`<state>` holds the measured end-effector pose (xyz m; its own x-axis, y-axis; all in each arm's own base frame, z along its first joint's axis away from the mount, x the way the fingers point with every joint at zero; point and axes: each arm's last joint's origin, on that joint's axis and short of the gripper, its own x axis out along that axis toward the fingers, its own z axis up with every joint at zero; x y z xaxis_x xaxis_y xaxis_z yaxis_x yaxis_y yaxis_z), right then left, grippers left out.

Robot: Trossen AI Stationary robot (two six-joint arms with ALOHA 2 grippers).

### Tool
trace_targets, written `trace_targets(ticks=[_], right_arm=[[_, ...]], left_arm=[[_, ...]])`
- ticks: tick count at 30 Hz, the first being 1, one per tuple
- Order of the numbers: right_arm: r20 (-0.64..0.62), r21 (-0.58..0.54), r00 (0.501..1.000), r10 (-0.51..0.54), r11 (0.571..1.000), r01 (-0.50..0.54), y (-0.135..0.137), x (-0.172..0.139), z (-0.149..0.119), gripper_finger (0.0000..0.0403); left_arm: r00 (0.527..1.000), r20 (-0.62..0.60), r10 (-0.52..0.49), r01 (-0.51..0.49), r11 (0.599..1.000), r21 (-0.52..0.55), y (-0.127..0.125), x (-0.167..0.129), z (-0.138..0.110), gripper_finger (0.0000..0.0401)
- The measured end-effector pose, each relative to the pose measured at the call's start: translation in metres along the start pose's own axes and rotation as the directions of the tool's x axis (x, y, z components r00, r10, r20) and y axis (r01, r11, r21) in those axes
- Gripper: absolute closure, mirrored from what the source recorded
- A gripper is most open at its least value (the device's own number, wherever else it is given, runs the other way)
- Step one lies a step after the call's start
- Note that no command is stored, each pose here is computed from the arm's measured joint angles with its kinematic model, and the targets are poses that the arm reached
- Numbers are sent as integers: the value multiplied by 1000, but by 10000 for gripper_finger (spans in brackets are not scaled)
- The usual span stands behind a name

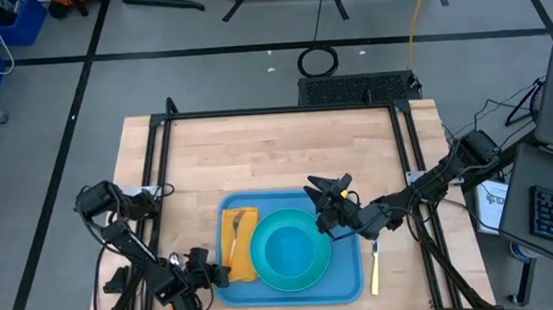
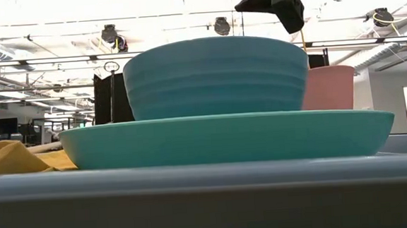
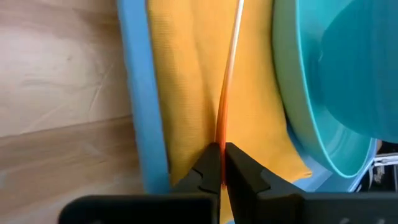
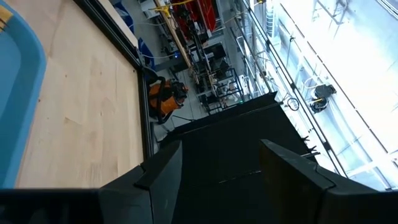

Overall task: Set up tray
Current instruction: Put the orange fork on top of the yellow napkin to the left of the light blue plate, then put the orange spoon on top of the yellow napkin to the right of the orange fork

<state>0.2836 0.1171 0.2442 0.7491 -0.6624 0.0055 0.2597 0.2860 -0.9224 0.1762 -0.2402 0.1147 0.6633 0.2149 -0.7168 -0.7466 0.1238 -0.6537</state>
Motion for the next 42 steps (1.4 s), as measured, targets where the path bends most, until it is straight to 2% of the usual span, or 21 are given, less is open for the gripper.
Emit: trace_targets(ticks=[16,25,30,33,36,42], right_arm=[[0,0,1000,0,1000,0,0,0,0,202],[23,19,1000,11,1000,-11,1,0,1,202],[148,143,989,-1,990,-21,-7,0,7,204],[228,222,974,-21,975,-31,-13,-1,11,215],[252,245,967,-33,969,-31,-20,0,17,236],[343,295,939,-19,951,-89,-27,8,25,283]], left_arm=[[1000,-2,7,-7,1000,-14,1,-1,0,320],[999,-18,-35,36,999,37,9,-12,-8,316],[988,39,-152,149,986,79,11,-20,-10,316],[960,115,-257,243,962,126,11,-23,-8,316],[930,166,-327,295,936,191,11,-26,-7,316],[827,282,-487,397,860,321,9,-30,-2,316]])
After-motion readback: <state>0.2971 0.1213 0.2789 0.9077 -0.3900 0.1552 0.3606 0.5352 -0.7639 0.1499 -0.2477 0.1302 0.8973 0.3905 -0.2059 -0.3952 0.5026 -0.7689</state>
